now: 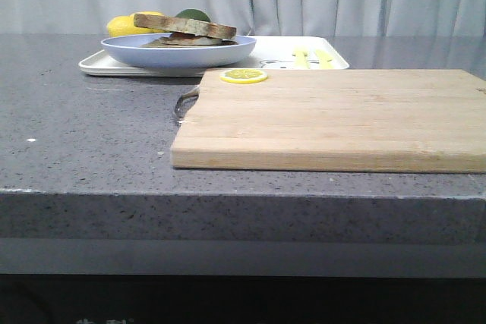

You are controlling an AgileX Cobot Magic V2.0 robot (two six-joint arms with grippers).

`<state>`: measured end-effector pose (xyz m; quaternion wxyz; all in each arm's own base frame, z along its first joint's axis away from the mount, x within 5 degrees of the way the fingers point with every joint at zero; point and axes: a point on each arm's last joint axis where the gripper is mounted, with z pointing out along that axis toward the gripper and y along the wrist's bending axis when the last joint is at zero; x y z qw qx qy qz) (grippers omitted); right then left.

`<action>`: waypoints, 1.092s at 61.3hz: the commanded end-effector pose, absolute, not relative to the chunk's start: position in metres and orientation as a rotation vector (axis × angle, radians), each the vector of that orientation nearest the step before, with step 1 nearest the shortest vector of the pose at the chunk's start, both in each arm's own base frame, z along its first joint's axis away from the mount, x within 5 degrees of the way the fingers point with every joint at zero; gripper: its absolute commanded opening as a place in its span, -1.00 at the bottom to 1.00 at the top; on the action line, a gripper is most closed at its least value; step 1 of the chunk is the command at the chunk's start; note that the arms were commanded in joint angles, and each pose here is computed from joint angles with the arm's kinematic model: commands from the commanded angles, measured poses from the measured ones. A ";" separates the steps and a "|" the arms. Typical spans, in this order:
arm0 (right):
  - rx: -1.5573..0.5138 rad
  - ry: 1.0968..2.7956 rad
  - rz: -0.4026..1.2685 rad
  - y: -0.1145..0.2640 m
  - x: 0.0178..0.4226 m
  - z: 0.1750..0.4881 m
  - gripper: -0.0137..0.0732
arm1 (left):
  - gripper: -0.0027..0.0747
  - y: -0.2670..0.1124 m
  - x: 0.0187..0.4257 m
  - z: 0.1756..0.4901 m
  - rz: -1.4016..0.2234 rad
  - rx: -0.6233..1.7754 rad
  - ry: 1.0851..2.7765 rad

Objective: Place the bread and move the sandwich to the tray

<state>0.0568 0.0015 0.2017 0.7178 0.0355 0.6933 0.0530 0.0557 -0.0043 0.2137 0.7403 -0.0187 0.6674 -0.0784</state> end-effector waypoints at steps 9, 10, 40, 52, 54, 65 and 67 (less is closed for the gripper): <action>0.071 1.429 0.093 0.000 0.054 0.211 -0.84 | -0.98 -0.004 0.052 0.222 -0.182 -0.043 1.361; 0.071 1.429 0.093 0.000 0.054 0.211 -0.84 | -0.98 -0.004 0.052 0.222 -0.182 -0.043 1.361; 0.079 1.396 0.098 0.000 0.054 0.214 -0.84 | -0.98 -0.004 0.052 0.222 -0.182 -0.043 1.361; 0.080 1.383 0.100 0.000 0.054 0.215 -0.84 | -0.98 -0.004 0.052 0.222 -0.182 -0.043 1.361; 0.075 1.383 0.095 0.000 0.054 0.215 -0.84 | -0.98 -0.004 0.052 0.222 -0.182 -0.043 1.361; 0.052 1.383 0.072 0.000 0.054 0.215 -0.84 | -0.98 -0.004 0.052 0.222 -0.182 -0.043 1.361; 0.052 1.383 0.072 0.000 0.054 0.215 -0.84 | -0.98 -0.004 0.052 0.222 -0.182 -0.043 1.361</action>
